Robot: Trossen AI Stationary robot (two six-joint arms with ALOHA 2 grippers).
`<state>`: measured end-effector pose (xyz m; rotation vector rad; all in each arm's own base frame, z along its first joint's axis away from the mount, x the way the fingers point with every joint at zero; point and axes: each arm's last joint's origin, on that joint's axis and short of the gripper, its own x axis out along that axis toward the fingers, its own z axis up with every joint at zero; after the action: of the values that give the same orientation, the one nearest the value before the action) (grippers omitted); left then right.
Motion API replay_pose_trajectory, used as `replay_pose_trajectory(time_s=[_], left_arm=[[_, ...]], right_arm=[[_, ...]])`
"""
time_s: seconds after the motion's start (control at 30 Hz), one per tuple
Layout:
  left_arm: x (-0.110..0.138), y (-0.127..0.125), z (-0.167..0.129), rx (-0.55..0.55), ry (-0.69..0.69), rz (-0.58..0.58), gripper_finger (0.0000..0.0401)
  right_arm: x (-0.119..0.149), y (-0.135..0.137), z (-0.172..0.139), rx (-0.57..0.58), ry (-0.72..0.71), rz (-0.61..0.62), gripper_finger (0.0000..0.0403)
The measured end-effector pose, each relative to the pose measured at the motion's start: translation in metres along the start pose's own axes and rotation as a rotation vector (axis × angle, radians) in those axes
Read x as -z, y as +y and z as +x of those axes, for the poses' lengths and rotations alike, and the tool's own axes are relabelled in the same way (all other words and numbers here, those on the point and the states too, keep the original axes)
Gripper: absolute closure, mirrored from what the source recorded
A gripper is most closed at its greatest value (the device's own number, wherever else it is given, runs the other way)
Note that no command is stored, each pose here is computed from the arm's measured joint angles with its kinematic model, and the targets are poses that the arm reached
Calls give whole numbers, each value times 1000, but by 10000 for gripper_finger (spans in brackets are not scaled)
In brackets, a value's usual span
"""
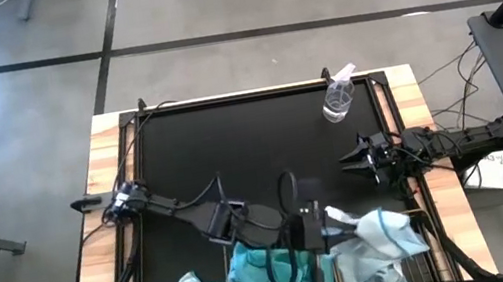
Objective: Sort microfiber towel by color & place in baskets
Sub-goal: Put the light blue towel into the right wire basket
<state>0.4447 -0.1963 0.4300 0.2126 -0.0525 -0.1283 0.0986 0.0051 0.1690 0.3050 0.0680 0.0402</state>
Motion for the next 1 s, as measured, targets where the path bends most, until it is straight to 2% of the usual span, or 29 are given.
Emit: replay_pose_trajectory(time_s=[0.13, 0.4, 0.73, 1.0], left_arm=[[2, -2, 3, 3, -13, 16, 394], [25, -4, 9, 18, 124, -51, 394], [67, -16, 14, 51, 399, -59, 394], [92, -22, 12, 82, 574, -77, 394]], right_arm=[[0, 0, 0, 0, 0, -2, 268], [0, 0, 0, 1, -1, -1, 268], [0, 0, 0, 1, -1, 8, 268], [0, 0, 0, 1, 0, 8, 268]])
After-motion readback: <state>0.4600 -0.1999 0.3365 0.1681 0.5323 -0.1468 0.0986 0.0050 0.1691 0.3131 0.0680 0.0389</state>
